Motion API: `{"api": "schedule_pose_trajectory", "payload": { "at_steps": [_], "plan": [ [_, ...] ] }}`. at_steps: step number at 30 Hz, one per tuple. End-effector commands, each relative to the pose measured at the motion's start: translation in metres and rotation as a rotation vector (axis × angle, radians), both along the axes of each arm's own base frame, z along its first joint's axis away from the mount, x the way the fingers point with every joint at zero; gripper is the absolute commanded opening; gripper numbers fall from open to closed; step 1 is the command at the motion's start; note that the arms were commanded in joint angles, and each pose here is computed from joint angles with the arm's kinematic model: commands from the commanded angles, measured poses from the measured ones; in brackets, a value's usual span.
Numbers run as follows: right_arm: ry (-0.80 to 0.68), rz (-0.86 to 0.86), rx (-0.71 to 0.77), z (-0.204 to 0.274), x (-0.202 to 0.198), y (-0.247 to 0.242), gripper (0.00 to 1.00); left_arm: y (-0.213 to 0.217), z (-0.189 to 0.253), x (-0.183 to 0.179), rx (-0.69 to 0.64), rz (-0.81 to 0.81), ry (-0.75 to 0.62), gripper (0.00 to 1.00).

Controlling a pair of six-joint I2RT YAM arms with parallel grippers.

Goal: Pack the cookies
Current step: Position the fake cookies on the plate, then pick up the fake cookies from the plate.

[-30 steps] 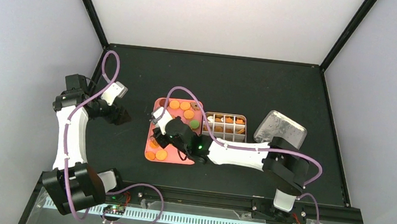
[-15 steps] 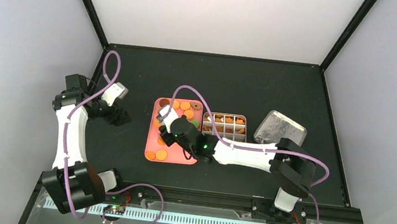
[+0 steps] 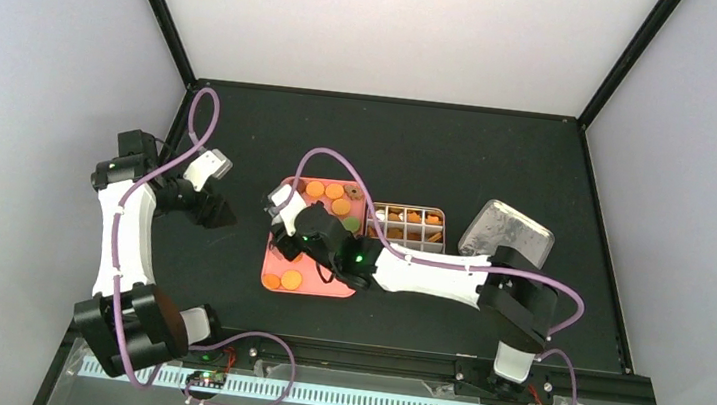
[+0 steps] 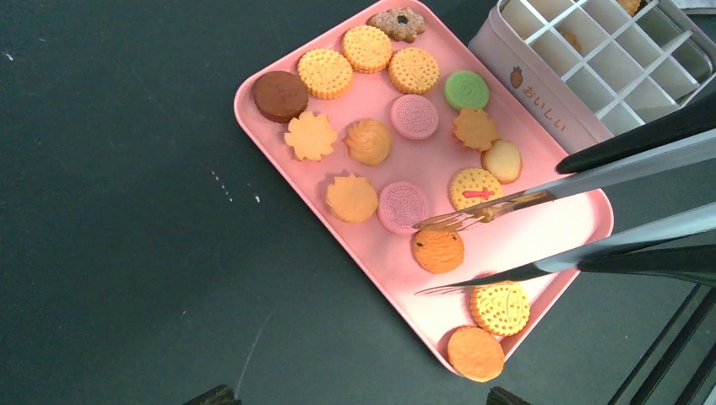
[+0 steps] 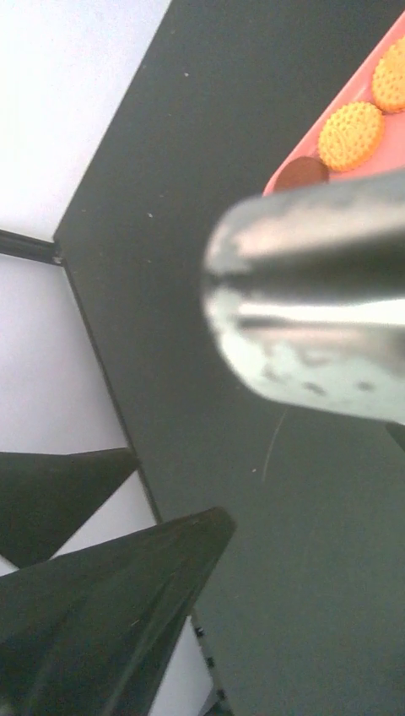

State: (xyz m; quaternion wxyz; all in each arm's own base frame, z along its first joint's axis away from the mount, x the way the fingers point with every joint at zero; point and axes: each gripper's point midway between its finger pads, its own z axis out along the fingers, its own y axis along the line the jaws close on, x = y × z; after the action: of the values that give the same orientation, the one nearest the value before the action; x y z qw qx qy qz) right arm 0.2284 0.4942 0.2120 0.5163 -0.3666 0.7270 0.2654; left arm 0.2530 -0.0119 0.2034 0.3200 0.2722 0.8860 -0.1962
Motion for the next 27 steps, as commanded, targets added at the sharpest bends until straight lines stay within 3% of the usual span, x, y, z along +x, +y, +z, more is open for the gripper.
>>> {"api": "schedule_pose_trajectory", "payload": {
  "at_steps": [1, 10, 27],
  "plan": [
    [-0.025, -0.002, -0.002, -0.001, 0.003, 0.010, 0.37, -0.002, 0.004, 0.001, -0.024, -0.015, -0.010, 0.78],
    [-0.037, -0.101, -0.054, -0.016, 0.015, -0.008, 0.36, -0.002, 0.015, 0.005, -0.013, -0.024, -0.074, 0.79],
    [0.029, -0.199, -0.092, -0.037, 0.006, -0.051, 0.36, -0.010, 0.019, 0.004, -0.065, -0.047, -0.071, 0.79]
  ]
}}
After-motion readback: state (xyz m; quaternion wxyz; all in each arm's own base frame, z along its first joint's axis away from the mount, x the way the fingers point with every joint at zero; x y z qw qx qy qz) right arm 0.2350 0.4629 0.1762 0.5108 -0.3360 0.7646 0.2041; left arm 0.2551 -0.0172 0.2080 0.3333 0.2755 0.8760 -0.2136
